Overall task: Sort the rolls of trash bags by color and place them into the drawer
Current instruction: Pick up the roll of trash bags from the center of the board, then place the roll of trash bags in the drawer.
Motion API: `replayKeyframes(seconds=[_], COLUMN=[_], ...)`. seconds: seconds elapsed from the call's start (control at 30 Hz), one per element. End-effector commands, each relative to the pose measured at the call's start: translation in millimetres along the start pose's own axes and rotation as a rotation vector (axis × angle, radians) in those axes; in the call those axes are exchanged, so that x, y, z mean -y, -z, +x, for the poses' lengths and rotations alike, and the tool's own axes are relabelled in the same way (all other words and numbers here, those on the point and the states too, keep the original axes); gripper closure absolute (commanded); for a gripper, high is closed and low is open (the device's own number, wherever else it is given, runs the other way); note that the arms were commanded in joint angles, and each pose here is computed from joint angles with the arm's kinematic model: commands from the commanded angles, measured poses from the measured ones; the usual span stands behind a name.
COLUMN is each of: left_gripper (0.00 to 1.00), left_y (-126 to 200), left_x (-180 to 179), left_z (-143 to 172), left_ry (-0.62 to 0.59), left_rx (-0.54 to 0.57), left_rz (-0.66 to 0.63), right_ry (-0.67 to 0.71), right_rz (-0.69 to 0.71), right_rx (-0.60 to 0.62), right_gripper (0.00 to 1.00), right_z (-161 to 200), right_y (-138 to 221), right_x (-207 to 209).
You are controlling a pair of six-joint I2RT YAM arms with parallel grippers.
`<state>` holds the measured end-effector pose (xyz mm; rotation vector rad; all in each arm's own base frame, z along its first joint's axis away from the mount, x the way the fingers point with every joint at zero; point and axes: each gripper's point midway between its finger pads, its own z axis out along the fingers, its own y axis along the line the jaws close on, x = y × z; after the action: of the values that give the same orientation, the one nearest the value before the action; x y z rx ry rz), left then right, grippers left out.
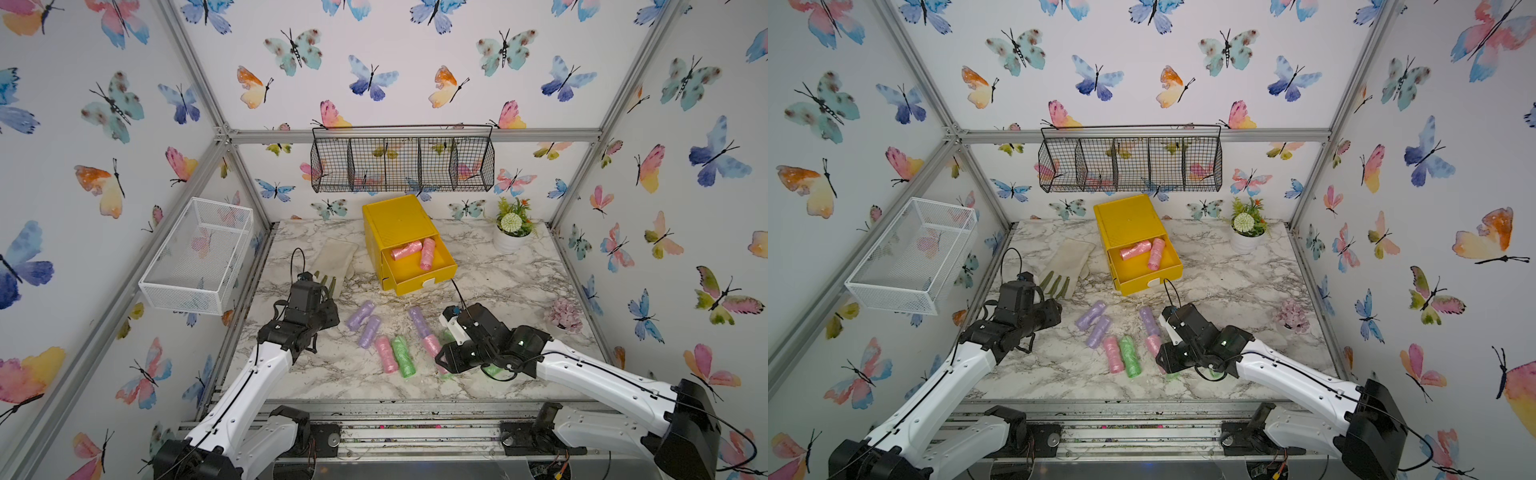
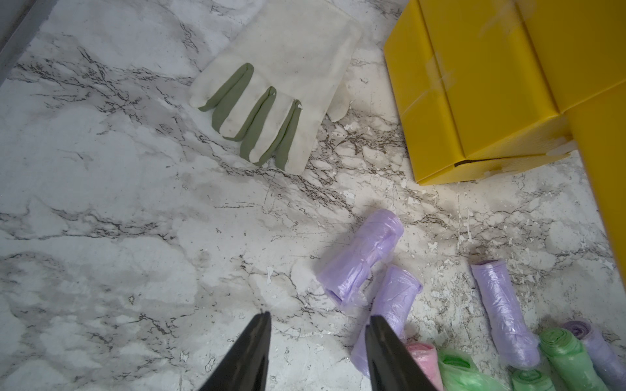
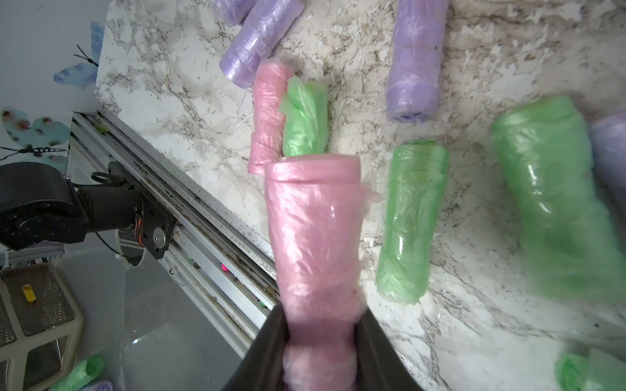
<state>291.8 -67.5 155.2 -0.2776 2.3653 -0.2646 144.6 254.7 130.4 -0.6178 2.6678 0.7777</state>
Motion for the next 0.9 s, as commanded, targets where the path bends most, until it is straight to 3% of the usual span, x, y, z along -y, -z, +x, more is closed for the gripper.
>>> replayKeyframes(seconds=[0.0, 0.23, 0.5, 0.73, 0.87], left_gripper=[0.50, 0.50, 0.50, 0.50, 0.50], left_y=[3, 4, 6, 8, 8], left_x=[1, 2, 2, 0, -3], left_z=[-5, -6, -8, -16, -16], left_ry=[-0.003, -0.003, -0.002, 0.006, 0.014], left_rx=[0.014, 0.017, 0.028, 0.039, 0.043], left_rz=[0.006, 0.016, 0.014, 0.018, 0.018], right_ry=[0.057, 0.134, 0.144, -0.079, -0.375], right_rz=[-0.050, -0.119, -0.162, -0.149, -0.155], right_rx=[0.010, 0.111, 0.335, 0.480, 0.572], right_gripper=[0.66, 0.65, 0.63, 0.66, 0.67], right_z=[-6, -42, -120, -191, -223], right_y=[20, 54, 91, 107, 117], right_x=[-17, -50, -88, -82, -58])
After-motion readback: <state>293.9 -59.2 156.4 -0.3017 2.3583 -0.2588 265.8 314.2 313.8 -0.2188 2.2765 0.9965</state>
